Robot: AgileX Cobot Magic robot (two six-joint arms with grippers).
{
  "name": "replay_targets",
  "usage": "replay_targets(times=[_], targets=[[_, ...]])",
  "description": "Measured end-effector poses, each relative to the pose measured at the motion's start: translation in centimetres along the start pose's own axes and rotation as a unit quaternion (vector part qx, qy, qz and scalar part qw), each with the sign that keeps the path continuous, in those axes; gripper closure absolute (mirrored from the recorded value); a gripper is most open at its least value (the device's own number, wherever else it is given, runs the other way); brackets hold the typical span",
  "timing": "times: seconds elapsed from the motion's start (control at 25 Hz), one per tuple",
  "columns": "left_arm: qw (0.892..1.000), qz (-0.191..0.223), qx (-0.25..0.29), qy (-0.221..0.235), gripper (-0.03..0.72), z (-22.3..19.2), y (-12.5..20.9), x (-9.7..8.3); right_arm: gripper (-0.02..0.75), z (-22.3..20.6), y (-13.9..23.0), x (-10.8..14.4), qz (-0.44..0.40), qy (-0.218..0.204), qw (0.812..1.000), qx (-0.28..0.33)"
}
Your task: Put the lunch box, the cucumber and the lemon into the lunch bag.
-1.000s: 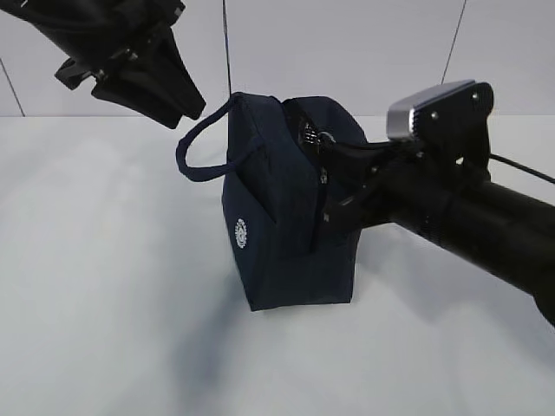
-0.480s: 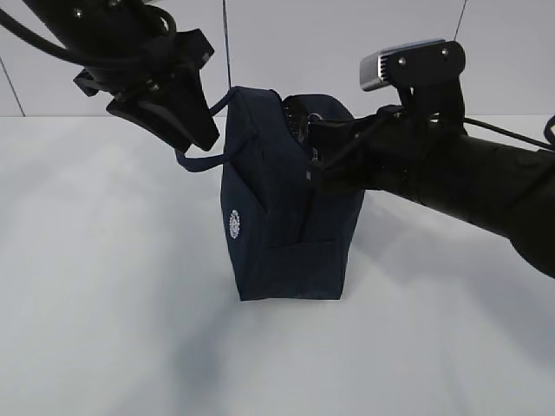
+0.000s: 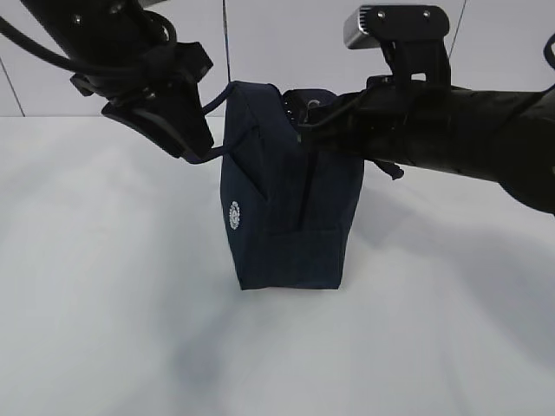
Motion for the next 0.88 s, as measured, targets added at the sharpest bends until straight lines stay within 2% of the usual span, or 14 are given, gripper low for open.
replay_targets(times=[0.4, 0.68, 0.88], targets=[[1.0, -0.005, 0.006, -0.012, 0.453, 1.8, 2.9, -0.9, 0.738, -0.1, -0.5, 0.0, -0.016, 0.009, 1.0, 0.01], [0.998, 0.012, 0.055, -0.002, 0.453, 0.1, 6.2, -0.7, 0.738, -0.1, -0.3, -0.1, -0.032, 0.015, 0.999, 0.02], [1.0, 0.007, 0.021, 0.004, 0.453, -1.0, 6.3, -0.5, 0.738, -0.1, -0.5, -0.1, -0.044, 0.018, 0.999, 0.025]])
Point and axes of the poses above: a point on each arm's last joint axis where the gripper is mounted, z pointing back along that axis away from the gripper, x along the wrist's bending axis when the last joint is at zero, y = z × x, the point moved 1 cm from there along -z, pointing out along that axis toward the gripper, and after that the axes turned 8 degrees about -z, right-handed, at the moved point
